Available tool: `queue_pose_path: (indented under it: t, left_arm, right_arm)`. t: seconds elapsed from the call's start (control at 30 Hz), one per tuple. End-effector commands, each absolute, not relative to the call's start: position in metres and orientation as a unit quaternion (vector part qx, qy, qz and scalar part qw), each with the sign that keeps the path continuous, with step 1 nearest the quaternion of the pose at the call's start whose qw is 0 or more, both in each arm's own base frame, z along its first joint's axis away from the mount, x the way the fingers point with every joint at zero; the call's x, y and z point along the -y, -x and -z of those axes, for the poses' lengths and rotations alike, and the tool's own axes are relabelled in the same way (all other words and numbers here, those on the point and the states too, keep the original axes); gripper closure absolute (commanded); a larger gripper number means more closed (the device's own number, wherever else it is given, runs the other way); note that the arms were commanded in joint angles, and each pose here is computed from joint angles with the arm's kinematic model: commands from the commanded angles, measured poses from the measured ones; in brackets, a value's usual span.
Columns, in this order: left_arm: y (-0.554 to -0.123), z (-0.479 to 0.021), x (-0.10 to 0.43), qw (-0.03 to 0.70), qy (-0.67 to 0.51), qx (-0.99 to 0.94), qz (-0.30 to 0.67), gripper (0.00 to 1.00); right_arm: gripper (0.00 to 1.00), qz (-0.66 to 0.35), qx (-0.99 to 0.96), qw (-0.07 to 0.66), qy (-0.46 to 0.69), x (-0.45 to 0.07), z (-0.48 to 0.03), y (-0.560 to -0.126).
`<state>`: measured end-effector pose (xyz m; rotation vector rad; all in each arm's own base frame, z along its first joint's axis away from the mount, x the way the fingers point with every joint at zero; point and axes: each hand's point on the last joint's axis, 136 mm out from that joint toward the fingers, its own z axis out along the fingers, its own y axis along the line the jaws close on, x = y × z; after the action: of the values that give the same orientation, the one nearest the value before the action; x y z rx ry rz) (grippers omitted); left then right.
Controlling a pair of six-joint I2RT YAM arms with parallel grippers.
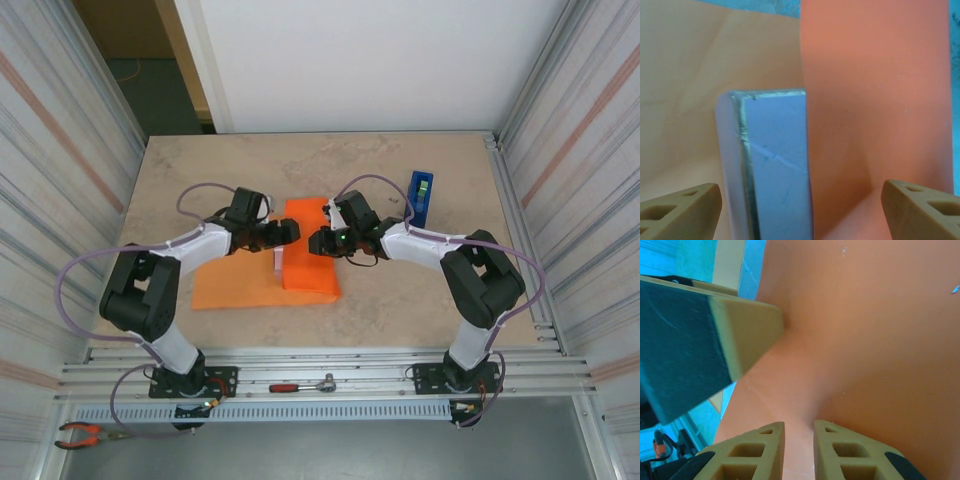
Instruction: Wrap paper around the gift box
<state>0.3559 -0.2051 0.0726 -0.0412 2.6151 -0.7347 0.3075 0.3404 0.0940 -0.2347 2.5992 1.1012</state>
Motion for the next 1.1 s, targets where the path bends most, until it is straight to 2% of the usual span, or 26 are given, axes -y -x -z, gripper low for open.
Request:
queue_pose_path:
  t: [0.0,0.17,0.43,0.53,0.6,0.87,1.07]
  left_arm:
    - [-0.353,-0.064,0.205,0.196,0.022,-0.949,0.245,0.22]
    - [-0.338,-0.049,0.199,0.181,0.025,-0.956,0.230,0.36]
    - [-0.322,-0.051,0.197,0.185,0.018,-0.955,0.229,0.37]
    - [-0.319,-0.053,0.199,0.186,0.015,-0.954,0.233,0.30]
    - [-0.317,-0.053,0.200,0.187,0.013,-0.954,0.233,0.30]
    - [-0.310,-0.054,0.198,0.186,0.019,-0.953,0.240,0.45]
    - [-0.310,-0.054,0.204,0.191,0.013,-0.947,0.259,0.50]
  right_arm:
    - [0.78,-0.360,-0.922,0.121,0.069,-0.332,-0.071,-0.293]
    - [0.77,-0.380,-0.912,0.139,0.068,-0.332,-0.099,-0.301]
    - [0.75,-0.398,-0.896,0.190,0.046,-0.312,-0.146,-0.323]
    - [0.74,-0.394,-0.898,0.194,0.033,-0.301,-0.145,-0.327]
    - [0.74,-0.391,-0.900,0.192,0.025,-0.295,-0.141,-0.328]
    - [0.73,-0.379,-0.906,0.190,0.007,-0.280,-0.128,-0.325]
    - [0.73,-0.376,-0.907,0.191,0.000,-0.274,-0.125,-0.324]
